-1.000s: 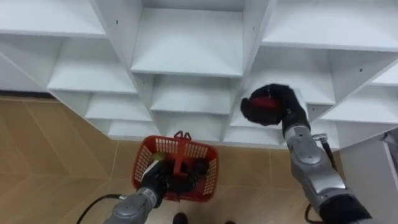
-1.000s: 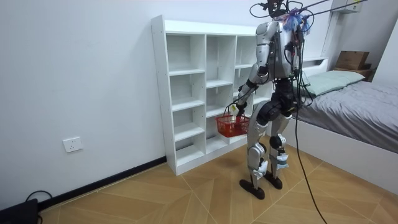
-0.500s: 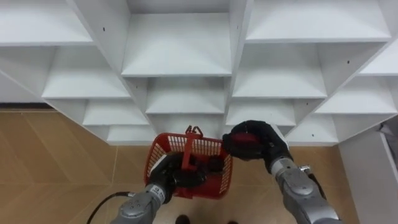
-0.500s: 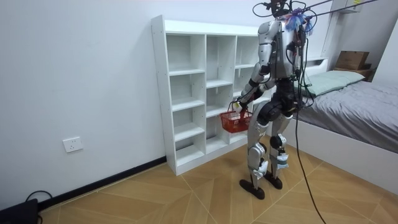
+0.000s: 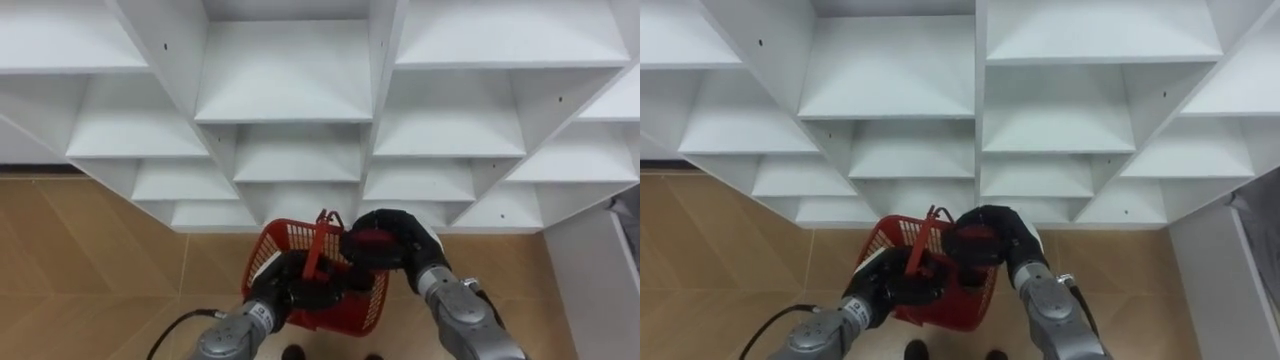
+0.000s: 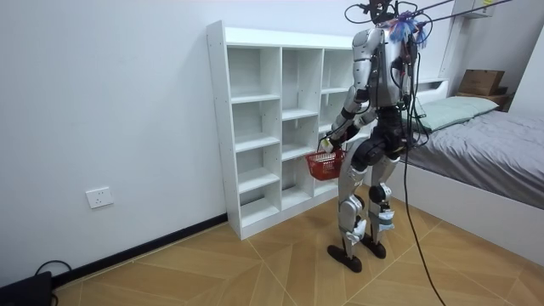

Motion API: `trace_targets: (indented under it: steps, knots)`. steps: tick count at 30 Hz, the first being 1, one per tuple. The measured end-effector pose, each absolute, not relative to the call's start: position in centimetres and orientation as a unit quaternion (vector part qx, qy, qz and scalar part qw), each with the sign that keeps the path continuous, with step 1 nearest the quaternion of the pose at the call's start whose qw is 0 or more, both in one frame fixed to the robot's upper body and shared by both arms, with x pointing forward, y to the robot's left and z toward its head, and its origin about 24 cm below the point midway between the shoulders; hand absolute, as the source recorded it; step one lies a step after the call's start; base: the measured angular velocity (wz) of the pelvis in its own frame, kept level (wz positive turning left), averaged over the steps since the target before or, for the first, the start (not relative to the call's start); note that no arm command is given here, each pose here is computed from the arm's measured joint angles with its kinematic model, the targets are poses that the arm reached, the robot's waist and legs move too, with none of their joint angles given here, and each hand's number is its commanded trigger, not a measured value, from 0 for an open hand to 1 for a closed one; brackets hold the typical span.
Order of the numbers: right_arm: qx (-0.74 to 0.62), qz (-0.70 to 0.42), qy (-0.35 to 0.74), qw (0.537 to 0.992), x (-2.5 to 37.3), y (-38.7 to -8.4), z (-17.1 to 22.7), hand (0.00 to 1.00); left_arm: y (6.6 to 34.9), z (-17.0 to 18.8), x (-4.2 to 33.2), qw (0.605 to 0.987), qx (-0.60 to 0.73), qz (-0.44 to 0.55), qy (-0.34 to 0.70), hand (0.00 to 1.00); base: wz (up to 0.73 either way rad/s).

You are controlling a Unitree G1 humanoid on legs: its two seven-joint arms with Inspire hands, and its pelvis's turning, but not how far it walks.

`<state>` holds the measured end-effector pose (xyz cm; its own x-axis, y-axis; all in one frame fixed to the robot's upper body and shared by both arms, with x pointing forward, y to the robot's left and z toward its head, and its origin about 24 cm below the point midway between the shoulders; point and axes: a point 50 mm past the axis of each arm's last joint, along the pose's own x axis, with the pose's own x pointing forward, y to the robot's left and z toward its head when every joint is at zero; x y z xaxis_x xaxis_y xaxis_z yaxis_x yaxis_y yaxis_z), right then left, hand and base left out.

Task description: Collect fruits from the closet

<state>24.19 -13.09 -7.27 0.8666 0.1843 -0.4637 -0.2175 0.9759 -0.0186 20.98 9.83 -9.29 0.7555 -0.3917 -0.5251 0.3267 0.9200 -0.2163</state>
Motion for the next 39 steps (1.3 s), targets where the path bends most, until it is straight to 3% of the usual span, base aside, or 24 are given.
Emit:
trace_targets:
  steps: [8, 9, 10, 11, 12, 13, 39]
  knots:
    - [-0.038, 0.103, 0.239, 0.965, 24.12, -13.18, -7.41, 1.00, 9.40, -8.84, 21.22, 0.936, -0.062, -0.205, 0.280, 1.00, 0.00]
    - [-0.039, 0.103, 0.241, 0.964, 24.09, -13.22, -7.46, 0.96, 9.37, -8.84, 21.21, 0.936, -0.062, -0.206, 0.280, 1.00, 0.00]
    - [-0.039, 0.103, 0.241, 0.964, 24.07, -13.24, -7.49, 0.83, 9.35, -8.84, 21.20, 0.935, -0.062, -0.207, 0.280, 1.00, 0.00]
    - [-0.040, 0.102, 0.242, 0.964, 24.05, -13.27, -7.53, 0.52, 9.34, -8.85, 21.18, 0.935, -0.062, -0.207, 0.280, 1.00, 0.00]
    - [-0.040, 0.102, 0.245, 0.963, 24.04, -13.30, -7.61, 0.12, 9.34, -8.86, 21.18, 0.935, -0.062, -0.207, 0.281, 1.00, 0.00]
    - [-0.041, 0.102, 0.246, 0.963, 24.05, -13.32, -7.66, 0.00, 9.34, -8.86, 21.17, 0.935, -0.062, -0.207, 0.281, 1.00, 0.00]
    - [-0.039, 0.109, 0.252, 0.961, 24.08, -13.31, -7.93, 0.00, 9.26, -9.08, 20.84, 0.929, -0.059, -0.222, 0.289, 1.00, 0.00]
